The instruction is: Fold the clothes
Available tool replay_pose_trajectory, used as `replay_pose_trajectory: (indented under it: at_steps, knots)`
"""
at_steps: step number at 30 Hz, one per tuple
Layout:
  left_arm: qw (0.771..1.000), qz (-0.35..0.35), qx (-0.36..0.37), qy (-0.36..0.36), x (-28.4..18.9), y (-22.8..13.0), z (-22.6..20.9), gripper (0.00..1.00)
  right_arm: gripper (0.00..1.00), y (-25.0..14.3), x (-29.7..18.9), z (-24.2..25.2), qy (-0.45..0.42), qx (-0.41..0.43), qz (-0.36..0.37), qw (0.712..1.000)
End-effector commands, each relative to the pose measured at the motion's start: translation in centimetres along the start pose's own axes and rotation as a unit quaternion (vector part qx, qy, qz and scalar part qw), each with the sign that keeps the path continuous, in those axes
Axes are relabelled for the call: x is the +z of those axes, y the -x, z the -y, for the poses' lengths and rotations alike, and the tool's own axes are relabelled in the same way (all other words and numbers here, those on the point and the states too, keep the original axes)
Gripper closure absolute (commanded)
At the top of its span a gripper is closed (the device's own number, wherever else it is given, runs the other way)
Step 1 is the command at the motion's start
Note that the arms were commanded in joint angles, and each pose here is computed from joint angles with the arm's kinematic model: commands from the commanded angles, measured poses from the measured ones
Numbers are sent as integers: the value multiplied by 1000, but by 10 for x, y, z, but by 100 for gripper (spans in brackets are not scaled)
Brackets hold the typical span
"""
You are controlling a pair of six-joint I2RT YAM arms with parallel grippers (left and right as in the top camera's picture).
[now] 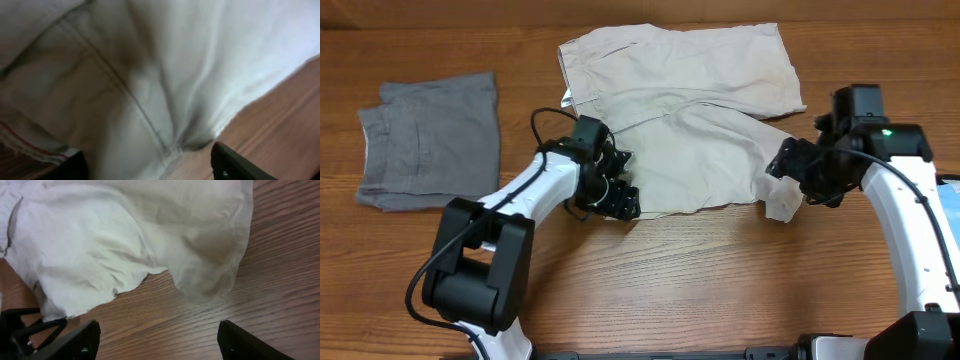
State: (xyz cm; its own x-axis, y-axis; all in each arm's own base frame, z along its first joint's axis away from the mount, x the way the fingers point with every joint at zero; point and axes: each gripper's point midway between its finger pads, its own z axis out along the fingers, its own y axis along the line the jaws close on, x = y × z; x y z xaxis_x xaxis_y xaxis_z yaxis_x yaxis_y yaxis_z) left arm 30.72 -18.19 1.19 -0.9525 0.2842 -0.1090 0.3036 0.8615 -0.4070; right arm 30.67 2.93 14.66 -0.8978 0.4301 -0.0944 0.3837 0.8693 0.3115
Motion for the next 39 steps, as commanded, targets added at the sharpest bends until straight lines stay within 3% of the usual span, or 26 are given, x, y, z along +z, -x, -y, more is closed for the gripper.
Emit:
replay_pose_trajectory:
  at_steps: [1,2,4,5,6,12,18,24,28,34,39]
  knots:
    - [998,-23,-57,31,17,-10,-17,40,21,-3,-4,-6,23,-1,-3,1000]
    - [997,-31,-60,32,18,-14,-19,50,21,-3,-4,-6,22,-3,-4,1000]
    - [996,-50,-68,36,20,-23,-21,84,21,-3,-4,-5,21,-3,-3,1000]
    - [995,-61,-73,40,19,-29,-22,93,21,-3,-4,-5,21,-2,-3,1000]
    - [993,-71,-78,52,17,-34,-26,96,21,-2,-4,-6,22,-3,-1,1000]
    - [970,-124,-139,160,-22,-69,-83,96,14,5,1,1,3,13,13,1000]
    - [962,-100,-208,149,-57,-75,-125,96,12,-8,30,15,-10,21,-18,1000]
    - [959,-87,-233,135,-68,-81,-146,96,12,-19,76,36,-28,27,-37,999]
    - [966,-81,-225,97,-66,-77,-137,96,11,-57,88,50,-43,45,-108,992]
    - [968,-74,-216,99,-65,-73,-138,95,12,-115,85,70,-76,72,-209,972]
    - [969,-69,-216,101,-66,-70,-140,95,19,-137,111,76,-49,79,-217,972]
